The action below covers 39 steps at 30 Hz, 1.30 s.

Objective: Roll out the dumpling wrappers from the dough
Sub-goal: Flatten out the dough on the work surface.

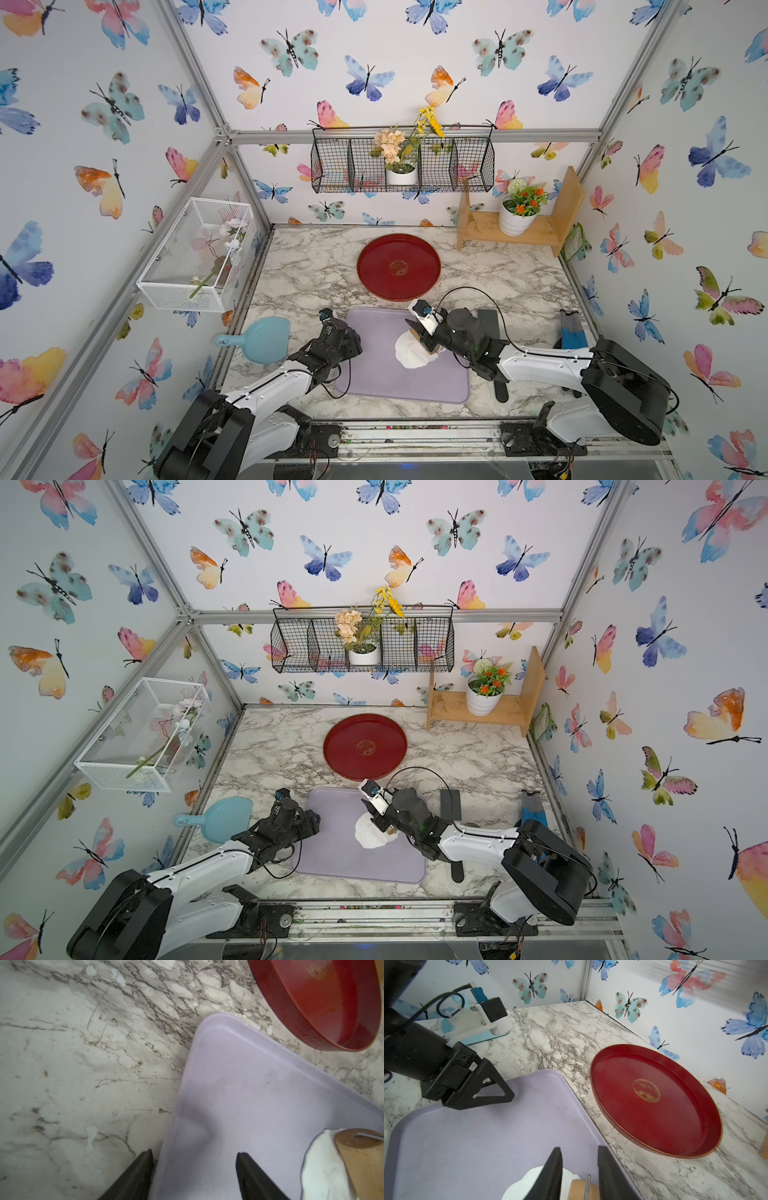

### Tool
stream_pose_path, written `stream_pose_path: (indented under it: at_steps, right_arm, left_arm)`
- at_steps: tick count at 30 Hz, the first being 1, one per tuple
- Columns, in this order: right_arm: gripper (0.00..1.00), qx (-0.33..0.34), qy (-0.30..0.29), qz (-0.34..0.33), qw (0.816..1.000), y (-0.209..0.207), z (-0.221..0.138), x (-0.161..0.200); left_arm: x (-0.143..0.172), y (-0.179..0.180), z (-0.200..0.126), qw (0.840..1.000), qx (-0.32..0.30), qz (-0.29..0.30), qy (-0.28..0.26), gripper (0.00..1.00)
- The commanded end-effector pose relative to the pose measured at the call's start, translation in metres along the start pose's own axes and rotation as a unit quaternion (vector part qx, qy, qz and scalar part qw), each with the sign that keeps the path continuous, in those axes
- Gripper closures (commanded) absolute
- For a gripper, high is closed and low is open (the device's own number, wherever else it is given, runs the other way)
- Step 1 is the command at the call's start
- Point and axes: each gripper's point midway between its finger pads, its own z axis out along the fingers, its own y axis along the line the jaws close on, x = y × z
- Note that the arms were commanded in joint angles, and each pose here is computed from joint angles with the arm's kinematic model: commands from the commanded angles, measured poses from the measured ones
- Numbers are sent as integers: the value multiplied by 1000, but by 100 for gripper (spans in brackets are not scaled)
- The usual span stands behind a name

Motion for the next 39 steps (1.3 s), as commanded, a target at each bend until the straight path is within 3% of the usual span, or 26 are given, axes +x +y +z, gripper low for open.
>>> stream_pose_path:
  at_steps: [1, 14, 28, 39]
  right_arm:
    - [98, -90, 92, 33, 991, 40, -6, 65]
    - [98, -119, 122, 59, 984, 58, -20, 99]
    - [99, -180, 147, 62, 971, 90, -14, 108]
    - [99, -179, 146, 70, 970, 96, -16, 112]
  left_arm:
    - [14, 9, 1, 999, -12, -2, 30, 30]
    - [14, 10, 1, 999, -14, -3, 29, 30]
    - [15, 11, 0, 999, -14, -4, 29, 30]
    - [16, 12, 0, 999, -16, -4, 29, 30]
